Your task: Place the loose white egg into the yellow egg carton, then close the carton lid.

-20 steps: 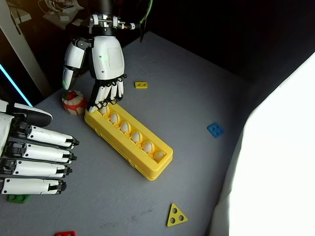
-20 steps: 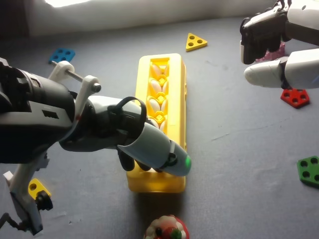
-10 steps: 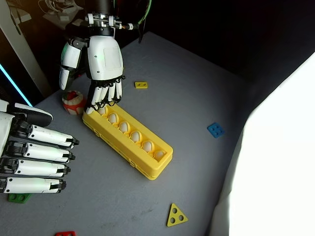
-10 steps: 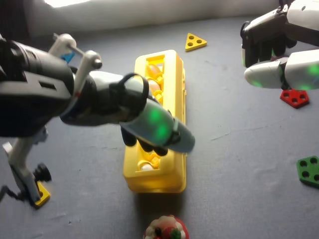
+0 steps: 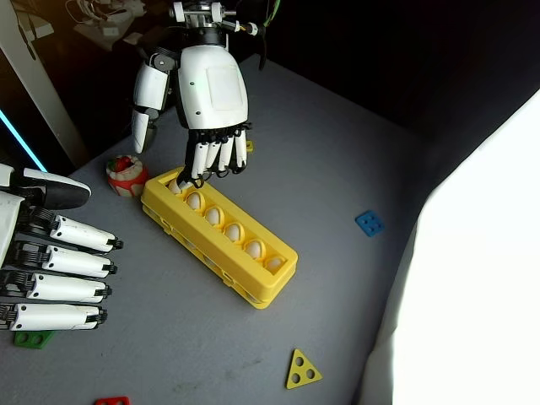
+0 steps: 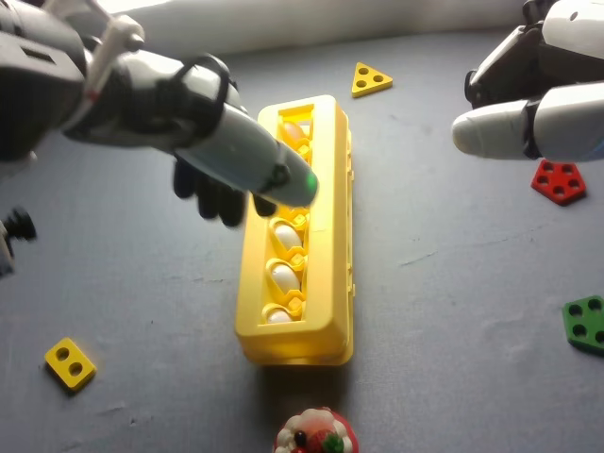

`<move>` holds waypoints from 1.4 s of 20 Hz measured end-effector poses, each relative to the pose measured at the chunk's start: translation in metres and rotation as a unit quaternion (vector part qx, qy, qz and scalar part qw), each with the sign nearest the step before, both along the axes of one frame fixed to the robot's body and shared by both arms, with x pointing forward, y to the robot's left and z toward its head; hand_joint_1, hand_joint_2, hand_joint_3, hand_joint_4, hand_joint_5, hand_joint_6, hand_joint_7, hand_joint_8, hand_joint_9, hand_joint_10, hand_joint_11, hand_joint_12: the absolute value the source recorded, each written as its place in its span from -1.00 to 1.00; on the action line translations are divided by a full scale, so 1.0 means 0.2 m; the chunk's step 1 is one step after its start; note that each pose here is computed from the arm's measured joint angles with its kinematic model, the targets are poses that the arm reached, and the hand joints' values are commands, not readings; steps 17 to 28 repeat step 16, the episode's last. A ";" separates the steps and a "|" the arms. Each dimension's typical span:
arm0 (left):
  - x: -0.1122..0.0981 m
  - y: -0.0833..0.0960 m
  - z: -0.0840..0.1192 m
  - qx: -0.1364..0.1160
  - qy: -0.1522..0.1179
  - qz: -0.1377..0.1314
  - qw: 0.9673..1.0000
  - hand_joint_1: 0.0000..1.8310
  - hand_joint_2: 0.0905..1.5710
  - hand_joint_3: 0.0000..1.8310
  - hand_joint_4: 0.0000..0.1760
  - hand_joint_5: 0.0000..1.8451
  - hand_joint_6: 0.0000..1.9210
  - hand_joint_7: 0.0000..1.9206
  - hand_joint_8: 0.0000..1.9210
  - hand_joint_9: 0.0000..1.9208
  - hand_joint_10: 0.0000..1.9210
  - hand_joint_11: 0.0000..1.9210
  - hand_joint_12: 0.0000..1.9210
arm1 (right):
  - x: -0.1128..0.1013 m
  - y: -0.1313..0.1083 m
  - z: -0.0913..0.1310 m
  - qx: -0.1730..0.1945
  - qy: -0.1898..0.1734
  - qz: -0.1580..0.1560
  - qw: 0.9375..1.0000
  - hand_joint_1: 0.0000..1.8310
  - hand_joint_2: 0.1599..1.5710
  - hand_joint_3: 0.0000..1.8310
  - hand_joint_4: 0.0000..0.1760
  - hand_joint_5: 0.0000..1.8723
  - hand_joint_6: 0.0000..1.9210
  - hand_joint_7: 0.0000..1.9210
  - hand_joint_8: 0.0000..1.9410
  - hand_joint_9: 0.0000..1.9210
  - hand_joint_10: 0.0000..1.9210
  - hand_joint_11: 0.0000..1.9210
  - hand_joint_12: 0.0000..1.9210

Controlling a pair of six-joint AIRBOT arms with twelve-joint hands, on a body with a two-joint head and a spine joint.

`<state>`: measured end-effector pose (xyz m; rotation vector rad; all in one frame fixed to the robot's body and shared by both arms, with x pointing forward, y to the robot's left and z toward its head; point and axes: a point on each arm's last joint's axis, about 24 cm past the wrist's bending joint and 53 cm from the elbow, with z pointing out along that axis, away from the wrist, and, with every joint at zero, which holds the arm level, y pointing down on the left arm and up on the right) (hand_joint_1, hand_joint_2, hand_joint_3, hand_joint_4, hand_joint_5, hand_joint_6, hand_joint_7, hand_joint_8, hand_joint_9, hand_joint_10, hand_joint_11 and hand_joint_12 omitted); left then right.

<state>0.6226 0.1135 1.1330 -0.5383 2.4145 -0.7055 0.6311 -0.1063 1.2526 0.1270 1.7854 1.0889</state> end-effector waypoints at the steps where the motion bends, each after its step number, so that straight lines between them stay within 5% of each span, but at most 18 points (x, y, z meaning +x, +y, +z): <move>1: 0.02 0.02 0.02 0.004 -0.009 0.000 1.000 -0.76 0.57 -1.00 -1.00 -0.38 -0.11 -0.44 0.41 -0.56 0.62 -0.76 0.98 | 0.00 0.00 0.00 0.000 0.000 0.000 1.000 -0.97 0.60 -1.00 -1.00 0.01 0.43 0.14 0.50 0.06 1.00 -0.13 1.00; 2: 0.07 0.04 0.07 0.012 -0.028 0.000 1.000 -0.78 0.56 -1.00 -1.00 -0.29 0.10 -0.38 0.47 -0.51 0.71 -0.65 0.99 | 0.00 0.00 0.00 0.000 0.000 0.000 1.000 -1.00 0.57 -1.00 -1.00 0.16 0.56 0.26 0.58 0.21 1.00 0.04 1.00; 4: 0.13 0.07 0.13 0.025 -0.056 -0.009 0.998 -0.82 0.56 -1.00 -1.00 -0.22 0.19 -0.26 0.52 -0.39 0.77 -0.56 1.00 | 0.00 0.00 0.00 0.000 0.000 0.001 1.000 -1.00 0.54 -1.00 -1.00 0.26 0.77 0.36 0.71 0.35 1.00 0.29 1.00; 5: 0.13 0.07 0.14 0.030 -0.062 -0.015 0.997 -0.83 0.56 -1.00 -1.00 -0.17 0.19 -0.15 0.51 -0.28 0.79 -0.48 1.00 | -0.01 0.01 0.00 0.000 0.000 0.002 1.000 -1.00 0.52 -1.00 0.23 0.36 0.83 0.44 0.81 0.45 1.00 0.40 1.00; 6: 0.14 0.07 0.14 0.031 -0.062 -0.015 0.997 -0.91 0.56 -1.00 -1.00 -0.12 0.21 -0.04 0.49 -0.16 0.80 -0.34 1.00 | -0.01 0.01 0.00 0.000 0.000 0.002 1.000 -1.00 0.50 -1.00 0.85 0.41 0.79 0.49 0.87 0.52 1.00 0.47 1.00; 7: 0.13 0.07 0.14 0.031 -0.061 -0.015 0.998 -0.95 0.56 -1.00 -1.00 -0.06 0.29 0.05 0.51 -0.05 0.82 -0.20 1.00 | -0.01 0.01 0.00 -0.001 -0.001 0.002 1.000 -1.00 0.50 -1.00 0.97 0.42 0.83 0.50 0.93 0.54 1.00 0.51 1.00; 16: 0.13 0.07 0.15 0.031 -0.064 -0.017 0.997 -1.00 0.58 -0.99 -1.00 -0.05 0.53 0.09 0.51 0.02 0.78 -0.09 1.00 | -0.01 0.01 0.00 0.000 -0.001 0.002 1.000 -1.00 0.56 -0.99 1.00 0.37 0.81 0.44 0.96 0.50 1.00 0.50 1.00; 28: 0.13 0.07 0.15 0.031 -0.064 -0.017 0.997 -1.00 0.58 -0.99 -1.00 -0.05 0.53 0.09 0.51 0.02 0.78 -0.09 1.00 | -0.01 0.01 0.00 0.000 -0.001 0.002 1.000 -1.00 0.56 -0.99 1.00 0.37 0.81 0.44 0.96 0.50 1.00 0.50 1.00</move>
